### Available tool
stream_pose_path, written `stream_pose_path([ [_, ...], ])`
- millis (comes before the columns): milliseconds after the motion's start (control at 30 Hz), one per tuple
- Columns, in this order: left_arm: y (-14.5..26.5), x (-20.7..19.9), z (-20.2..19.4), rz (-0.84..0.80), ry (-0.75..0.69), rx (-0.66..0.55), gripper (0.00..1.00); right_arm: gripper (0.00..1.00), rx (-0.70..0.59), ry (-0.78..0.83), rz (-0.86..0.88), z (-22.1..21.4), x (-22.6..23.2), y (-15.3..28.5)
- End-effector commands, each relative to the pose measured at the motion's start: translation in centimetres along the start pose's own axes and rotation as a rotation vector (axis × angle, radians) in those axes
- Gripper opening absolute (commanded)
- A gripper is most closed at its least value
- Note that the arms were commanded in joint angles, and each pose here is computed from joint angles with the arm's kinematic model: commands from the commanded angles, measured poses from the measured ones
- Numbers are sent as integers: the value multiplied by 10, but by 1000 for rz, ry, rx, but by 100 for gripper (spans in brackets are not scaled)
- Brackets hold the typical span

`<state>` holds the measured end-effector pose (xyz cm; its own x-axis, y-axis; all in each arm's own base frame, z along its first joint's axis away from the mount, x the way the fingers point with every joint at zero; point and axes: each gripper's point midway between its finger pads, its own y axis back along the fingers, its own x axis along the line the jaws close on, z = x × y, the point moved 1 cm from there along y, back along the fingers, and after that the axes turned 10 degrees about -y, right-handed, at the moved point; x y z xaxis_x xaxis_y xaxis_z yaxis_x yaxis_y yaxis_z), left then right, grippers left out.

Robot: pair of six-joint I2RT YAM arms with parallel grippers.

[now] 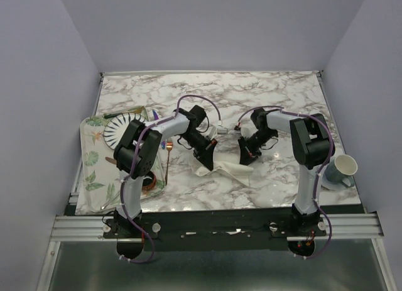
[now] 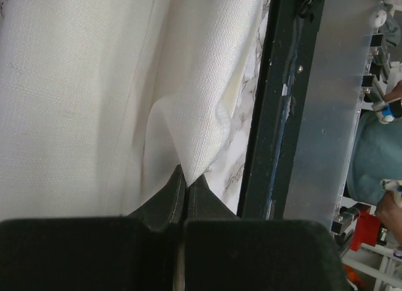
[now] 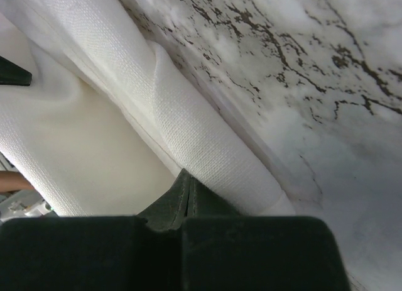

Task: Fold the napkin into a case and place the utensils inside
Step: Fold the 2/3-rectangle-folded napkin at the center of the board.

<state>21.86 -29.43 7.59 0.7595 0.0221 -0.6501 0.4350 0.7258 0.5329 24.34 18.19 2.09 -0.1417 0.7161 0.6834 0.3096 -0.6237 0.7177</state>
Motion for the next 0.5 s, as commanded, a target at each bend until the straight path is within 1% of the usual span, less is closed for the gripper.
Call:
stream_pose_path([
  [0,3,-7,10,-49,82,-51,0,1,-5,134,-137,6,-22,-2],
  [167,3,9,11,-88,218,-82,0,1,3,174,-153,7,-22,-2],
  [300,2,16,11,-119,288,-101,0,1,9,183,-157,9,-23,-1],
  [467,-4,30,-9,-152,422,-97,0,1,1,207,-155,14,-18,4],
])
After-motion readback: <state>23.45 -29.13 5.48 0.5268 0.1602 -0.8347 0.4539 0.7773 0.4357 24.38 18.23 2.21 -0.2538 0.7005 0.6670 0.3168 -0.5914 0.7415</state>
